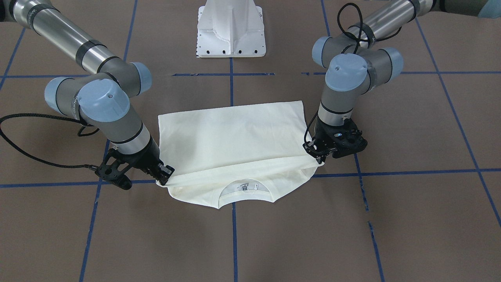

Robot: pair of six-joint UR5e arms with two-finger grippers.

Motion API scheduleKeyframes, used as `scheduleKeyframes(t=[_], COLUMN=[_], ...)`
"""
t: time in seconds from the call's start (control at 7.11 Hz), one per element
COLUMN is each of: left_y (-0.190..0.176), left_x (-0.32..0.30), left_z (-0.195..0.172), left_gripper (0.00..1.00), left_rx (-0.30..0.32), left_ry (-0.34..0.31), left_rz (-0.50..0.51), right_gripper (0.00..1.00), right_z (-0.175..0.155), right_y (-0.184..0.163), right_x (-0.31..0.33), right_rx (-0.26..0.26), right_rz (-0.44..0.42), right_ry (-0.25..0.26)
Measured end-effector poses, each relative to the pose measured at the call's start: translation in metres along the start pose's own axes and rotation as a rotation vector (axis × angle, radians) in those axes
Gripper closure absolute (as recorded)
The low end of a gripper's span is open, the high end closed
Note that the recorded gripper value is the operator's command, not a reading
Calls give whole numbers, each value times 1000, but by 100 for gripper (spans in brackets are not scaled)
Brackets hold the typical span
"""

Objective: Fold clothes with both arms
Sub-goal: 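Hold both grippers at the folded edge near the collar, then release the collar edge and lower the right gripper to the shirt's side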

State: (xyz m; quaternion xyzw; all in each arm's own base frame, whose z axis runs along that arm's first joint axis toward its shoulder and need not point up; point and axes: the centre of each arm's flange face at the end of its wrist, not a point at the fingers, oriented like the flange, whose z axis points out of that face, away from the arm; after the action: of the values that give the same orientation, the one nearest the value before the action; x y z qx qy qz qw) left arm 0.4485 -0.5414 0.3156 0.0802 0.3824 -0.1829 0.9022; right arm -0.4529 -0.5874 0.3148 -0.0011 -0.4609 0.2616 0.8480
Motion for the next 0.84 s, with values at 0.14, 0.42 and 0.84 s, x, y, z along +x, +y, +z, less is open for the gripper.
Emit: scheduleKeyframes(t=[0.14,0.42,0.84], left_y=[0,-1,2], left_x=[4,14,23], left_z=[-2,-10,-33], left_gripper=[0,0,0], left_rx=[1,1,9], left_ry=[6,22,61], left_rz=[0,3,15], right_gripper=[0,0,0], right_z=[1,3,-4], right_y=[0,-1,28], right_x=[2,7,36], right_rx=[1,0,-23], right_rz=[-1,-9,-57], right_ry=[-5,-9,-61])
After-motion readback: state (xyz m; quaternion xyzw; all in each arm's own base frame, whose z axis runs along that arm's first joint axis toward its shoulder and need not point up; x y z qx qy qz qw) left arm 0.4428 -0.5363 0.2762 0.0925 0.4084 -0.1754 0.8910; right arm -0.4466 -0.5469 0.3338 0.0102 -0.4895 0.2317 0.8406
